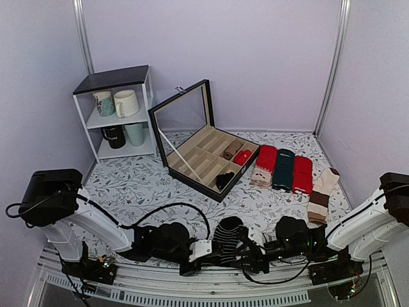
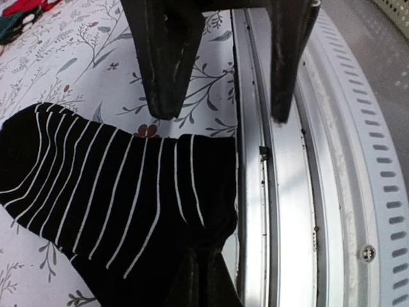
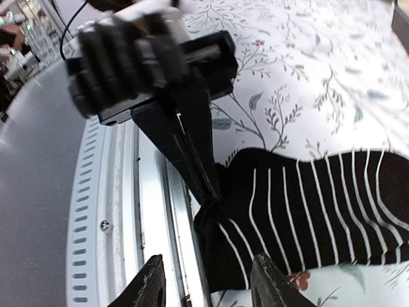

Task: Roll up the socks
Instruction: Roll the sock at the corner of the board.

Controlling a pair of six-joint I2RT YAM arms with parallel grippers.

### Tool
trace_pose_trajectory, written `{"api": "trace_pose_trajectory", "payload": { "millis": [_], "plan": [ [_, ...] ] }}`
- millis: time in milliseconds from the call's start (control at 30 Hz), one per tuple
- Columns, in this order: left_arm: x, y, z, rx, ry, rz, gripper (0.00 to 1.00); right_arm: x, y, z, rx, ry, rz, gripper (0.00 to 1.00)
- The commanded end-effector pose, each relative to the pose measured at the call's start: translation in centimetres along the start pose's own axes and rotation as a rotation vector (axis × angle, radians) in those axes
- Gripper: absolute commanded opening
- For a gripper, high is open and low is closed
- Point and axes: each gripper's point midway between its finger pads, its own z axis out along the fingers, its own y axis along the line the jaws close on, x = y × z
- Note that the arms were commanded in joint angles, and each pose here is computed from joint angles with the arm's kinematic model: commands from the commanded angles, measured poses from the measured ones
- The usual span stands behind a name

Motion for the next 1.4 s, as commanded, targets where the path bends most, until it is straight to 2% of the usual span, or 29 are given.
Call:
{"api": "trace_pose_trajectory", "payload": {
  "millis": [0,200,600,767,933,1033,1233,1367],
  "plan": [
    [4.4,-0.9,0.0,0.071,0.154,-0.076,0.00,-2.0,0.3,0.7,0.070,-0.059,-0.238,0.47],
    [4.8,-0.8,0.3,0.082,0.165,-0.093,0.00,0.0,0.1,2.4,0.076,0.040,-0.288,0.46],
    [5.4,-0.6,0.4,0.087,0.184,-0.112,0.00,2.7,0.4,3.8,0.068,0.142,-0.308,0.46],
    [5.4,-0.7,0.6,0.098,0.188,-0.118,0.00,3.8,-0.7,4.6,0.110,0.192,-0.304,0.40],
    [5.6,-0.6,0.6,0.099,0.192,-0.123,0.00,4.6,-0.9,4.3,0.119,0.209,-0.272,0.32],
    [5.5,-0.6,0.7,0.103,0.192,-0.124,0.00,5.0,-0.6,4.4,0.113,0.217,-0.258,0.31],
    [5.9,-0.5,0.9,0.103,0.210,-0.132,0.00,4.1,0.0,4.1,0.150,0.188,-0.280,0.40],
    [5.9,-0.3,0.8,0.098,0.206,-0.137,0.00,1.4,1.0,2.4,0.135,0.077,-0.279,0.44]
  ]
}}
